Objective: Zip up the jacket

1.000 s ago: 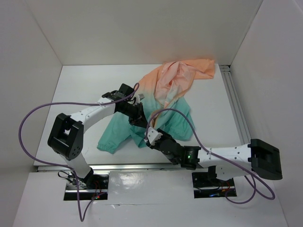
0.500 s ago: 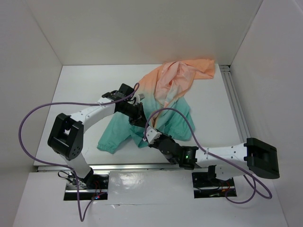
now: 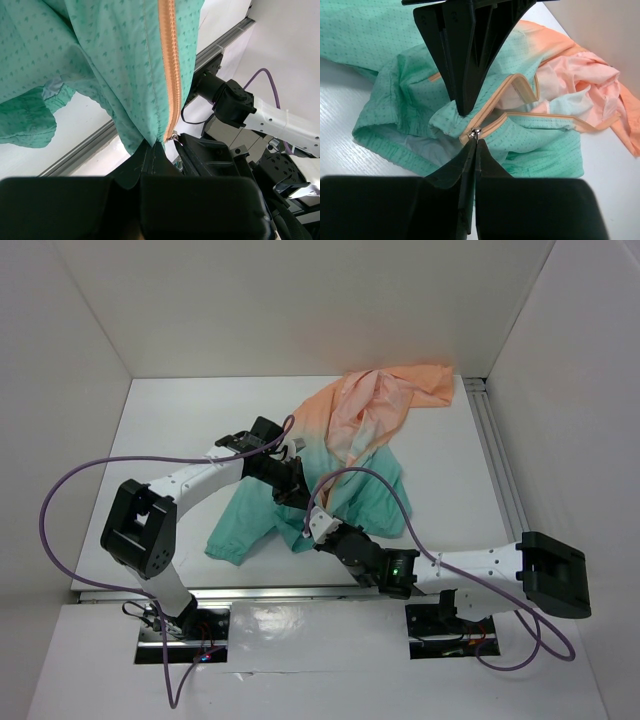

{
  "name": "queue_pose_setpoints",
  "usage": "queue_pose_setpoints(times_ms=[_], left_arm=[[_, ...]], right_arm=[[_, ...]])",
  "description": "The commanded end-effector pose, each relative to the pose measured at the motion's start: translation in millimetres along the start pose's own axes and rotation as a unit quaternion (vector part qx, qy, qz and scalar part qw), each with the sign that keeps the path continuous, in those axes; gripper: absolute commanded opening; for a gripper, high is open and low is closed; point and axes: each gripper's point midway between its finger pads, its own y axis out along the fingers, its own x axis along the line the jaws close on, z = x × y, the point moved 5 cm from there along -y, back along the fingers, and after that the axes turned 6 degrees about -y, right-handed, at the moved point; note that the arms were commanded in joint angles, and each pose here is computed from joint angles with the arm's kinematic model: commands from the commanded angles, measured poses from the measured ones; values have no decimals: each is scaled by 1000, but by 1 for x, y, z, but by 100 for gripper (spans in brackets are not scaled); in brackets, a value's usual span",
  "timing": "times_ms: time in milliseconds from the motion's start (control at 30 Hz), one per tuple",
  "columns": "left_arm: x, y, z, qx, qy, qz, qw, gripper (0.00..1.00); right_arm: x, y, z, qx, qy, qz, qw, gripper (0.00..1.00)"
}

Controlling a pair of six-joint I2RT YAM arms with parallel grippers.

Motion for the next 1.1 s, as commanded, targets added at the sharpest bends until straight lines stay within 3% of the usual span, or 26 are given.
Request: queue_pose_setpoints(times_ms=[0, 500, 967, 1000, 1067], left_arm=[[-11, -10, 4, -2, 14, 21, 1000, 0], [-7, -4, 7, 25, 44, 25, 998, 0], [-12, -8, -2, 9, 51, 22, 998, 0], [-12, -8, -2, 9, 51, 22, 998, 1], [-13, -13, -4, 2, 51, 25, 998, 15]], right_arm=[[-13, 0, -22, -28, 35, 21, 999, 2], [-23, 12, -30, -44, 44, -16, 998, 0], [-16, 20, -32, -40, 43, -59, 997, 0], [-17, 19, -34, -46, 45, -62, 996, 0], [-16, 19, -33, -42, 47, -63, 996, 0]])
